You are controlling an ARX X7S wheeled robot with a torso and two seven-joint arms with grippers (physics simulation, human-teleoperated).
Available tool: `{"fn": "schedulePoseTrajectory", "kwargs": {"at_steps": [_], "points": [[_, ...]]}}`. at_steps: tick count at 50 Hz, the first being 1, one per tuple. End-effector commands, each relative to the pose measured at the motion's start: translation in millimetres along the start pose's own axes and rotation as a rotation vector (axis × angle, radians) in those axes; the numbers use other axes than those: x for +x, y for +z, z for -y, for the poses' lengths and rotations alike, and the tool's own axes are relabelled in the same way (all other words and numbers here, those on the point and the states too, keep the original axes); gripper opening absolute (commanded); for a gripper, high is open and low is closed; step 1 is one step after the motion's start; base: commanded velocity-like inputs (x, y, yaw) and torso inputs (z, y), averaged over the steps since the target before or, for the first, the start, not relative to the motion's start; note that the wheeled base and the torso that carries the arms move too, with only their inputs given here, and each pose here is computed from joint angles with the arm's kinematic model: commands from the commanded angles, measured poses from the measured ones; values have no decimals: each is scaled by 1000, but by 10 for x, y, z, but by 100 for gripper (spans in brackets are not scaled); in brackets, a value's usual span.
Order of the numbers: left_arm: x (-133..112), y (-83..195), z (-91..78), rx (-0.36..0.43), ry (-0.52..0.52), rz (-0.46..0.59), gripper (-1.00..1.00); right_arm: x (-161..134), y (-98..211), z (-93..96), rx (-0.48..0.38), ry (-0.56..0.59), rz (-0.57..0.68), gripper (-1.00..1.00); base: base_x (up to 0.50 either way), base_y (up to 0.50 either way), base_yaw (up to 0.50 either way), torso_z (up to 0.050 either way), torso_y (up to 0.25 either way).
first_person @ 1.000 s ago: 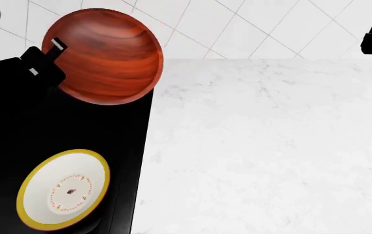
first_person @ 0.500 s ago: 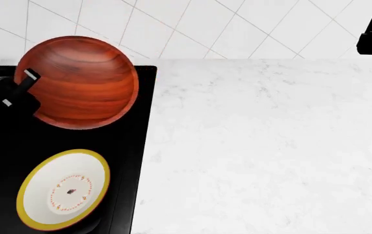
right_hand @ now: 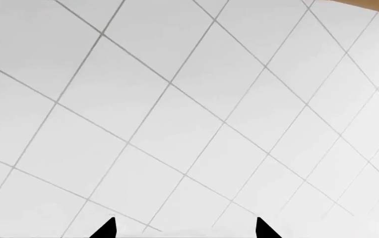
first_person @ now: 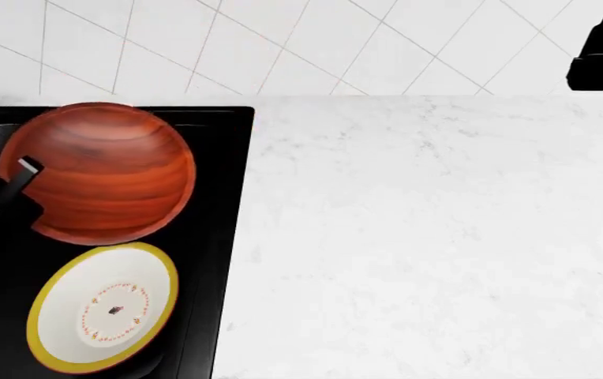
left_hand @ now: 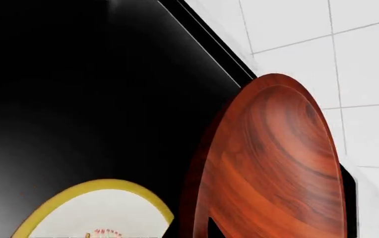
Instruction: Stack the bowls in the sink.
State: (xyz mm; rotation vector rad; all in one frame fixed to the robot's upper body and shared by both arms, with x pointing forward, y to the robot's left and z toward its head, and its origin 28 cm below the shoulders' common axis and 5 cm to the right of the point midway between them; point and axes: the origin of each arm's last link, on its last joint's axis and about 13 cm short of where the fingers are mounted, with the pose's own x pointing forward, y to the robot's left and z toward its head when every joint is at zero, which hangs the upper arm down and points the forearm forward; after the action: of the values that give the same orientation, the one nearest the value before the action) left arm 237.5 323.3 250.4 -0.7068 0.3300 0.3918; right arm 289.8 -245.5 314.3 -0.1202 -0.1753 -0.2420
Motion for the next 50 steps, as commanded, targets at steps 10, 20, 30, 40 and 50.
{"fn": "schedulePoseTrajectory", "kwargs": {"at_steps": [10,20,30,40,50], "points": [[39,-42,-169,4,38,29,-100,23,-19,-34,-5,7,-6,100,0,0,0,0,0],[65,-117,-273,13,70,17,-100,11,4,-39,-5,7,-5,100,0,0,0,0,1],[120,-174,-315,22,91,6,-100,24,-27,-42,-4,8,-8,100,0,0,0,0,0],[190,-250,-387,38,121,-5,-100,30,-29,-52,-4,9,-10,100,0,0,0,0,1],[244,-338,-461,49,144,-24,-100,36,-46,-52,-6,10,-12,100,0,0,0,0,0]]}}
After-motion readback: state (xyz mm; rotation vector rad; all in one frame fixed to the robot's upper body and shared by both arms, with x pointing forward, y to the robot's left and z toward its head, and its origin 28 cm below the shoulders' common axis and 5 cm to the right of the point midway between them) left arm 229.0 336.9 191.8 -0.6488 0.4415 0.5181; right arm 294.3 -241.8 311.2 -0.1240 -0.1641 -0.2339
